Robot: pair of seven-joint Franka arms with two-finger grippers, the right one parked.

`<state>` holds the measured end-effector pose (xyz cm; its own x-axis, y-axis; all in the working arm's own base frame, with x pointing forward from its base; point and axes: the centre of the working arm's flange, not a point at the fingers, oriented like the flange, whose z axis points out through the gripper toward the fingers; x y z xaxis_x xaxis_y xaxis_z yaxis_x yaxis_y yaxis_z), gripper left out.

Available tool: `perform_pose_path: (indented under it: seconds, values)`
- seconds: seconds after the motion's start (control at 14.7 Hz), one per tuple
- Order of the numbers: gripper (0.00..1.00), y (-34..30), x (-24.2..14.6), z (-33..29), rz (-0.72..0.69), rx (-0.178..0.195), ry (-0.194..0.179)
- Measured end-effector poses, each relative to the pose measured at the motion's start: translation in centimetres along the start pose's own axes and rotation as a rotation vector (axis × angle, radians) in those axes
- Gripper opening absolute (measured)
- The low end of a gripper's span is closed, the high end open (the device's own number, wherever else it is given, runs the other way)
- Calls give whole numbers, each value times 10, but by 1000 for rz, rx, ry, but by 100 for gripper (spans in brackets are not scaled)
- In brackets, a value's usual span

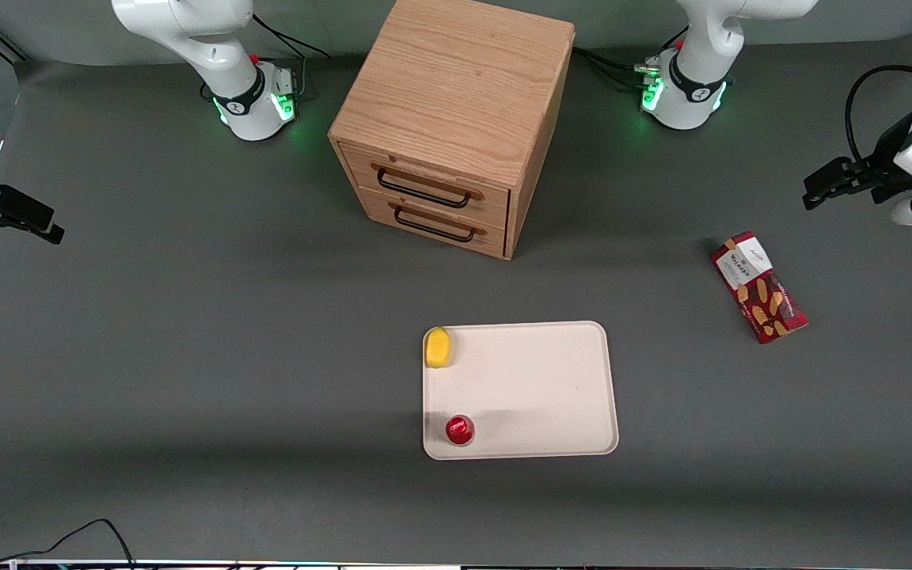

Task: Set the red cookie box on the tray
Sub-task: 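Lower the open left gripper over the red plaid cookie box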

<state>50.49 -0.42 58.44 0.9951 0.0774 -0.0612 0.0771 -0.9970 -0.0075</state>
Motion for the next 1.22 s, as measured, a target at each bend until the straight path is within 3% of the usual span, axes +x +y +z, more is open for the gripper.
perform_pose_path:
  seconds: [0.34,0.54,0.88,1.22]
  values:
    - [100,1,-1,-7,14,3,-13]
    - [100,-1,3,6,44,10,-54]
    - [100,-35,25,123,-11,1,-97]
    - [100,-52,20,229,-36,6,-46]
